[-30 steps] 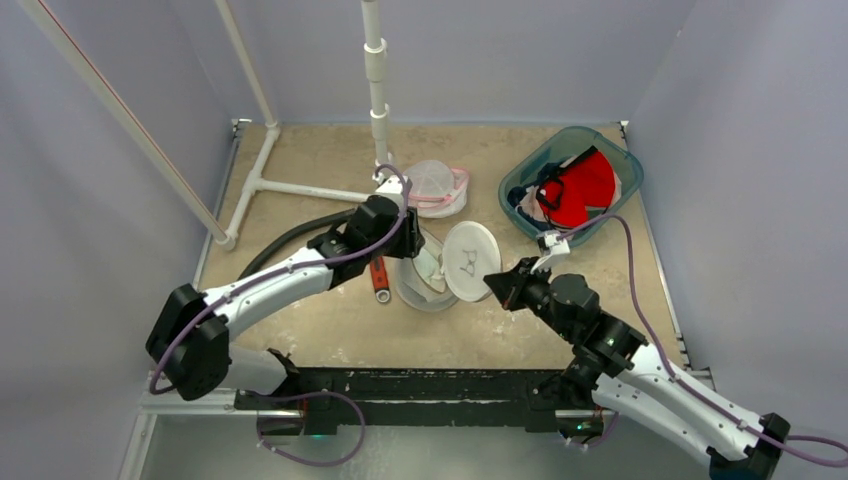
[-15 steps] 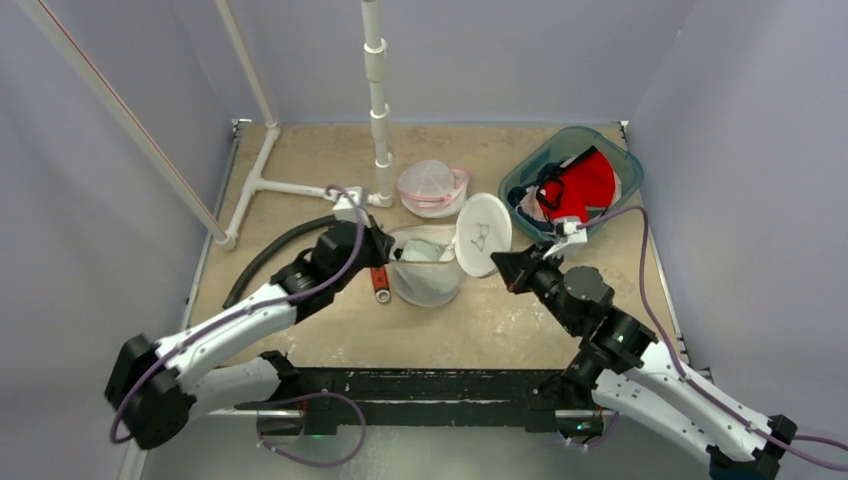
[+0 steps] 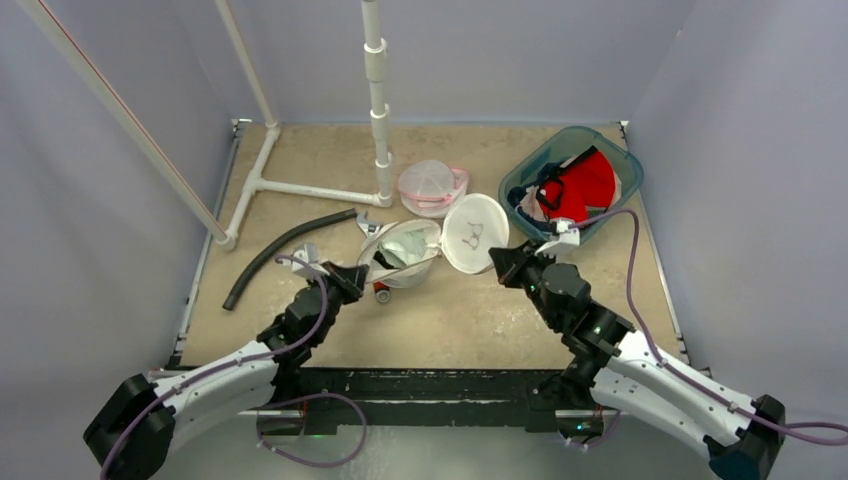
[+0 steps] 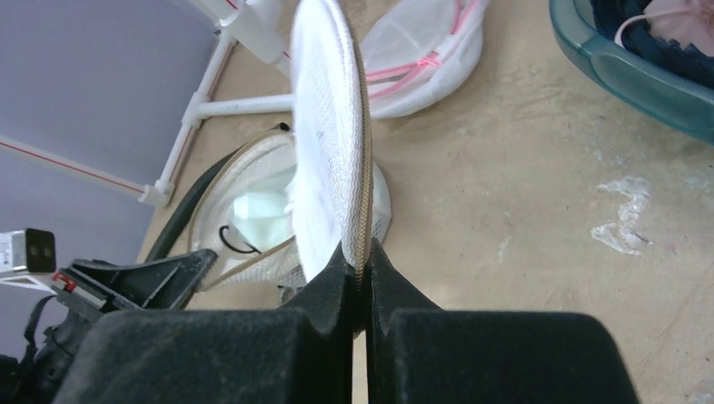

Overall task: Unzip the laundry bag and remove the bra
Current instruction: Open the laundry bag at the center of the board.

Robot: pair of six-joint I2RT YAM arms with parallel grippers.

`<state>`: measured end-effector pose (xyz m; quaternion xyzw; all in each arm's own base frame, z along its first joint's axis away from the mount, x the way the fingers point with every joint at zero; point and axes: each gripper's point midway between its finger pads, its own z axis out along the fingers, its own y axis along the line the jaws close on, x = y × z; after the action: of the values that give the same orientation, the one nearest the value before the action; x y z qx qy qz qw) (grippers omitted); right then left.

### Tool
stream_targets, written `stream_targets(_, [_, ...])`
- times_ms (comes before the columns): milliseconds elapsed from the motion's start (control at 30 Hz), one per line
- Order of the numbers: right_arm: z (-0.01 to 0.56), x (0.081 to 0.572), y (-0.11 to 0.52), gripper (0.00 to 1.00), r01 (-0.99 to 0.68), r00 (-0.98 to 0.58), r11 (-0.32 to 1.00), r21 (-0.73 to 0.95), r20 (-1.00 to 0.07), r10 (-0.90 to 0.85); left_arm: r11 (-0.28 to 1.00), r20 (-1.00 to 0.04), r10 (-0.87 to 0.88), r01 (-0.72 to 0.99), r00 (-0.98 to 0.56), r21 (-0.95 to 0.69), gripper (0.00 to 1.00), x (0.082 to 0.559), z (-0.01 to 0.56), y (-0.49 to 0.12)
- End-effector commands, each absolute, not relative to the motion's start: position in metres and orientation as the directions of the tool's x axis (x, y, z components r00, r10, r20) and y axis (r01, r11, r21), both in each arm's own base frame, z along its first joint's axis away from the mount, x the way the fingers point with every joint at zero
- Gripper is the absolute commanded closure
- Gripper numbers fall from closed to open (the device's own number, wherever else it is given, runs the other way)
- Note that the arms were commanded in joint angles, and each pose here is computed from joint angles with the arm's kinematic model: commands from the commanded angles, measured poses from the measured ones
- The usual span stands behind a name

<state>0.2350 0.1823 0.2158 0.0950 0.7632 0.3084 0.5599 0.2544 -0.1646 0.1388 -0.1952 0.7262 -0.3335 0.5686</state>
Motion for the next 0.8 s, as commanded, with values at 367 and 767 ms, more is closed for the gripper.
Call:
stream_targets(367, [0.323,0.230,0.157,1.00,-0.288,-0.179,0.811,0.509,-0.860,0.477,0.425,-0.515,-0.834,0.363,-0.198,-0.829,1.00,0.259,0.253,-0.203])
stream_targets(767, [0.230,0.219,0.140,1.00,-0.123,-0.291,0.799,0.589,-0.791,0.538,0.518,-0.555,-0.779,0.199,-0.291,-0.832,1.00,0.243,0.151,-0.206])
